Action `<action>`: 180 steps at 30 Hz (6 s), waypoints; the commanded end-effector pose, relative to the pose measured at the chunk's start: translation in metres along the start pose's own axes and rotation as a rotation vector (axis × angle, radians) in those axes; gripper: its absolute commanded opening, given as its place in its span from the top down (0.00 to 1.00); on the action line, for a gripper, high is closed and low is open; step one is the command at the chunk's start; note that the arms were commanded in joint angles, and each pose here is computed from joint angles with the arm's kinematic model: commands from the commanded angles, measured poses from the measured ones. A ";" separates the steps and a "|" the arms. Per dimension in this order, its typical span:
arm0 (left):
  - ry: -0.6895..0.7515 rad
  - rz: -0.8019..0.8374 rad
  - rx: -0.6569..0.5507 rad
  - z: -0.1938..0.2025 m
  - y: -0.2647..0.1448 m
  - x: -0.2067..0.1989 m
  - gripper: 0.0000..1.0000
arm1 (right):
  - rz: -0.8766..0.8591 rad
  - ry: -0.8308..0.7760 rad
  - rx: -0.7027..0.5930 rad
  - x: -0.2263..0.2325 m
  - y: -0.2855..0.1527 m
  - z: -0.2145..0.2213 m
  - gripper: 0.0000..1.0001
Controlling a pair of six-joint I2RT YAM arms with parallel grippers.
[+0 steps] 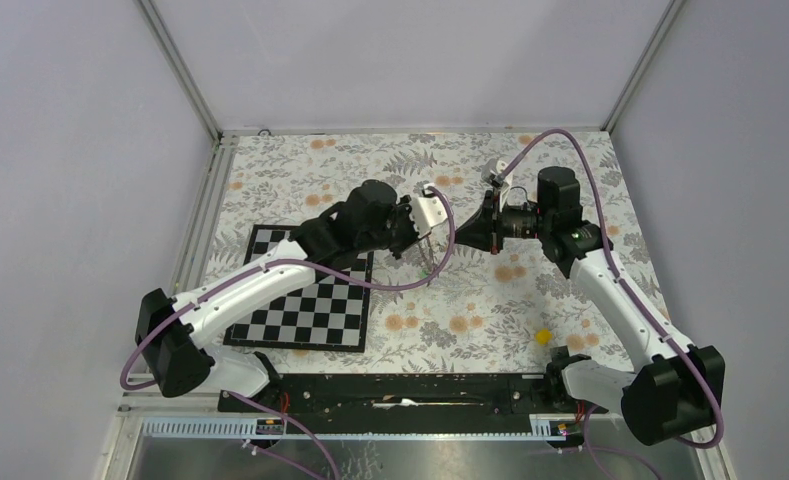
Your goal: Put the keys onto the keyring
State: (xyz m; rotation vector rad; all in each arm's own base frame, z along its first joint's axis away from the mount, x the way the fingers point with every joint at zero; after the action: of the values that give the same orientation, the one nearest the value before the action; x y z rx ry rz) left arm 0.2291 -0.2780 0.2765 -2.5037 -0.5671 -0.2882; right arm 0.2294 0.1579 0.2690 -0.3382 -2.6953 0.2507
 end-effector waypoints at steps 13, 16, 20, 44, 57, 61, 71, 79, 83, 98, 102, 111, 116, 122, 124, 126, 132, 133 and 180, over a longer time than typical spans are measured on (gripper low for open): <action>0.011 0.020 -0.104 -0.012 0.002 -0.004 1.00 | -0.056 -0.078 -0.040 -0.003 0.019 0.007 1.00; 0.034 -0.008 -0.079 -0.007 0.006 -0.004 1.00 | -0.056 -0.073 -0.035 -0.004 0.019 0.012 1.00; 0.070 -0.048 -0.049 -0.005 0.011 -0.005 1.00 | -0.064 -0.048 -0.029 -0.008 0.022 0.016 1.00; 0.071 -0.130 -0.017 -0.017 0.017 -0.011 1.00 | -0.049 0.031 -0.022 -0.017 0.028 0.026 1.00; 0.057 -0.103 -0.033 -0.019 0.016 -0.014 1.00 | -0.058 0.081 -0.017 -0.021 0.032 0.030 1.00; 0.054 -0.095 -0.035 -0.019 0.017 -0.015 1.00 | -0.065 0.087 -0.016 -0.022 0.033 0.031 1.00; 0.042 -0.085 -0.039 -0.019 0.017 -0.017 1.00 | -0.069 0.104 -0.009 -0.024 0.035 0.033 1.00; 0.039 -0.078 -0.043 -0.020 0.017 -0.017 1.00 | -0.074 0.109 -0.005 -0.024 0.037 0.033 1.00; 0.040 -0.073 -0.042 -0.019 0.017 -0.018 1.00 | -0.074 0.110 -0.003 -0.024 0.037 0.034 1.00; 0.049 -0.045 -0.055 -0.019 0.015 -0.022 1.00 | -0.059 0.115 0.002 -0.026 0.039 0.033 1.00; 0.067 -0.026 -0.061 -0.017 0.014 -0.024 1.00 | -0.057 0.114 0.002 -0.026 0.039 0.032 1.00; 0.095 -0.017 -0.063 -0.014 0.012 -0.025 1.00 | -0.061 0.117 0.002 -0.026 0.039 0.031 1.00; 0.110 -0.014 -0.064 -0.012 0.011 -0.026 1.00 | -0.060 0.121 -0.006 -0.027 0.036 0.030 1.00; 0.149 0.005 -0.073 -0.008 0.010 -0.028 1.00 | -0.059 0.138 -0.010 -0.030 0.035 0.030 1.00; 0.163 0.013 -0.075 -0.007 0.009 -0.029 1.00 | -0.062 0.141 -0.010 -0.030 0.035 0.030 1.00; 0.179 0.021 -0.078 -0.006 0.009 -0.030 1.00 | -0.061 0.145 -0.009 -0.032 0.036 0.032 1.00; 0.228 0.042 -0.085 -0.002 0.007 -0.032 1.00 | -0.056 0.162 -0.006 -0.034 0.036 0.033 1.00; 0.233 0.045 -0.083 -0.001 0.008 -0.033 1.00 | -0.055 0.164 -0.006 -0.035 0.036 0.033 1.00; 0.254 0.061 -0.039 -0.008 0.026 -0.050 1.00 | 0.038 0.233 -0.022 -0.043 0.040 0.033 1.00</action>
State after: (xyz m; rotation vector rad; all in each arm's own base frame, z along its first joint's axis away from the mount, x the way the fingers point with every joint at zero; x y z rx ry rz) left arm 0.2088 -0.2940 0.2286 -2.3210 -0.4491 -0.5610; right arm 0.2437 0.1808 0.2058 -0.2864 -2.3958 0.2217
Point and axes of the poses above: each gripper's point midway between its finger pads, its own y axis out along the fingers, its own x axis along the line the jaws close on, z = x × y, the point moved 7 cm from there along -y, back along the fingers, and after that the axes turned 4 degrees about y, right-handed, at the moved point
